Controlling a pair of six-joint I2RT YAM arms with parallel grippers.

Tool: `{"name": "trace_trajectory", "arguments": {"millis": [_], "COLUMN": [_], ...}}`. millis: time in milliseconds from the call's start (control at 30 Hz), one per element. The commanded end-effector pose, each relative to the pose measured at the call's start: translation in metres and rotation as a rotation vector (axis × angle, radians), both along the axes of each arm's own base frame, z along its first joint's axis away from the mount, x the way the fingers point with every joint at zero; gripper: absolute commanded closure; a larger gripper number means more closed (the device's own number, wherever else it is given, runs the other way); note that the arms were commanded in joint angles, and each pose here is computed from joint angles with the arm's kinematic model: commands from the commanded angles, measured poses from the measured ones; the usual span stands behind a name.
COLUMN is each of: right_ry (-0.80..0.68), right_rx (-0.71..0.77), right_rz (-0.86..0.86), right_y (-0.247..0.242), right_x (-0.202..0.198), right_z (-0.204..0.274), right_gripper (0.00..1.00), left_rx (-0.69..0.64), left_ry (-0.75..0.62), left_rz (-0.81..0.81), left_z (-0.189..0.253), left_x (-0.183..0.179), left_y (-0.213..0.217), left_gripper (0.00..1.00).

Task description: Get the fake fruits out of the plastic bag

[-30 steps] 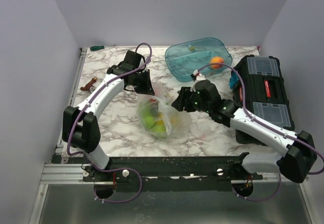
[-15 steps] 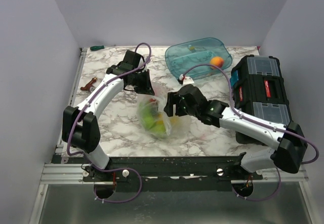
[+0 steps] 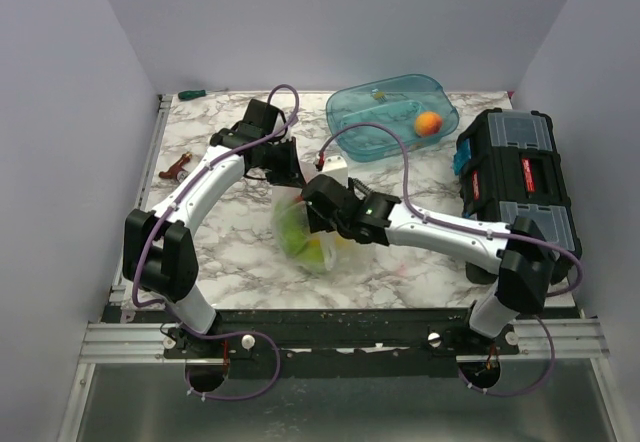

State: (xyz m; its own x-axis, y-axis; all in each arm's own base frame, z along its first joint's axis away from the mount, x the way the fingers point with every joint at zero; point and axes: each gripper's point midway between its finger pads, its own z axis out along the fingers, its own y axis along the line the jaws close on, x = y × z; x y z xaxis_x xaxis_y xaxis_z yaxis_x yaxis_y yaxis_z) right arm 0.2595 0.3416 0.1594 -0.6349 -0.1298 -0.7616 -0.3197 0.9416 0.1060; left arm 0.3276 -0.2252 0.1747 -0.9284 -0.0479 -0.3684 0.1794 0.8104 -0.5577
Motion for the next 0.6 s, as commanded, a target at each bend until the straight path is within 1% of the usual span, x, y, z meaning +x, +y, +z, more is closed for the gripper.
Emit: {"name": "trace_trajectory", "arguments": {"millis": [0,33,67,133,233,367,400,433,500,567], "right_ry": [-0.066,-0.073,-0.083,-0.1,-0.129,-0.165,-0.167,-0.163,-0.153,-0.142], "right_rx": [-0.185,-0.185,-0.163,-0.123,-0.054,0.067,0.087,0.105,0.129,0.146], "right_rz": [-0.177,-0.192,-0.199,-0.199,-0.233,-0.234,-0.232,-0.23,-0.236,-0.236], "right_y": [-0.037,-0.041,-0.045,-0.052,-0.069,-0.077,-0.078,-0.078,-0.08,-0.081], "right_x": [0.006,0.005,0.004,0.0,-0.005,-0.012,-0.013,-0.015,-0.018,-0.021], "right_z": [-0.005,-0.005,-0.003,-0.003,0.004,0.015,0.016,0.016,0.016,0.014], "right_gripper": [0.43,0.54,0.59,0.64,0.66,0.77,0.79,0.83,0.89,0.93], "left_rx": [0.028,0.035,0.033,0.034,0.065,0.068,0.059,0.043,-0.021,-0.089], "left_ry": [-0.021,-0.017,-0.018,-0.03,-0.053,-0.049,-0.043,-0.03,0.004,0.024], "left_rz": [0.023,0.031,0.038,0.058,0.096,0.136,0.142,0.145,0.137,0.148], "left_z": [0.001,0.0,0.001,0.002,0.003,0.002,0.003,0.003,0.007,0.013], "left_x": [0.005,0.006,0.006,0.009,0.016,0.022,0.021,0.017,0.007,-0.001], "left_y": [0.008,0.01,0.012,0.017,0.031,0.045,0.046,0.045,0.04,0.041], "left_gripper": [1.0,1.0,1.0,1.0,1.0,1.0,1.0,1.0,1.0,1.0]}}
